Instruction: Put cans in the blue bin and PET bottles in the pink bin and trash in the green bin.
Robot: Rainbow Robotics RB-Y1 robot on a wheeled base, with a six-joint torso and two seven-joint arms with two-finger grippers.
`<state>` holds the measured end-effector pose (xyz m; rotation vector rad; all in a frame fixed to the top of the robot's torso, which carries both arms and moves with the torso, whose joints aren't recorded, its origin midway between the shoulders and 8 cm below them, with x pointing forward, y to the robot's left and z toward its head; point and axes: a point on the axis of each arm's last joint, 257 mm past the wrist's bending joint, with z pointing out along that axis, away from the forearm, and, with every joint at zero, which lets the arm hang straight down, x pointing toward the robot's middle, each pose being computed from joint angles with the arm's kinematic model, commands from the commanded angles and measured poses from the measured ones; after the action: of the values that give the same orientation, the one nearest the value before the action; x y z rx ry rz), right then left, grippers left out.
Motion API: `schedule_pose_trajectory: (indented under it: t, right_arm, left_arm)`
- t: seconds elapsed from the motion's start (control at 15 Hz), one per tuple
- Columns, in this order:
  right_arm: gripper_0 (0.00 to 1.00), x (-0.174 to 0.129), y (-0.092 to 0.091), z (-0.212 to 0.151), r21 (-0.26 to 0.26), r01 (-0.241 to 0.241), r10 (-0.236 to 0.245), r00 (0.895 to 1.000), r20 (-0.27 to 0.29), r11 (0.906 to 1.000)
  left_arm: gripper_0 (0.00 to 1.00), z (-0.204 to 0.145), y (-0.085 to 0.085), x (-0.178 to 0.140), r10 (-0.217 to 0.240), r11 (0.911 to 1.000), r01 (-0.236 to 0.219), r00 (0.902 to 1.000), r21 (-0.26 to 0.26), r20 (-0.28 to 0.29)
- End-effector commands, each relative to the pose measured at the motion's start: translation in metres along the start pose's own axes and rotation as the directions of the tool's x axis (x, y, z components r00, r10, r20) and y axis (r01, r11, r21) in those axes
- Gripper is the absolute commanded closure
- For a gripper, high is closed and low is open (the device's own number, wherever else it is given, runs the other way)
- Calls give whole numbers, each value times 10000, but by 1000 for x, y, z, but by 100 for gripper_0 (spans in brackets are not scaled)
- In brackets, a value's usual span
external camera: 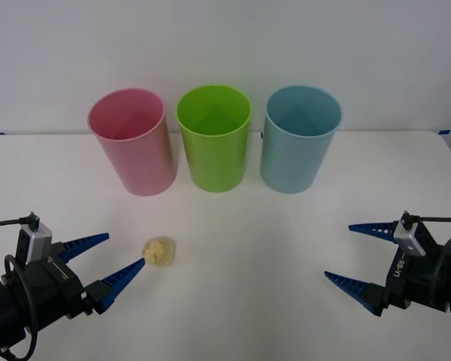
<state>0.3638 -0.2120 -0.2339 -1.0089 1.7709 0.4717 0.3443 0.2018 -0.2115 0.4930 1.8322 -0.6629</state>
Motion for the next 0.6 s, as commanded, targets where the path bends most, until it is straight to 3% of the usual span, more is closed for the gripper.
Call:
schedule_pose_trajectory:
  t: [0.07,0.6]
  right_arm:
    - [0,0,0,0,0,0,0,10000,0,10000]
    - [0,0,0,0,0,0,0,10000,0,10000]
  left_arm:
    - [0,0,0,0,0,10000,0,10000,0,0]
    - [0,0,0,0,0,10000,0,10000,0,0]
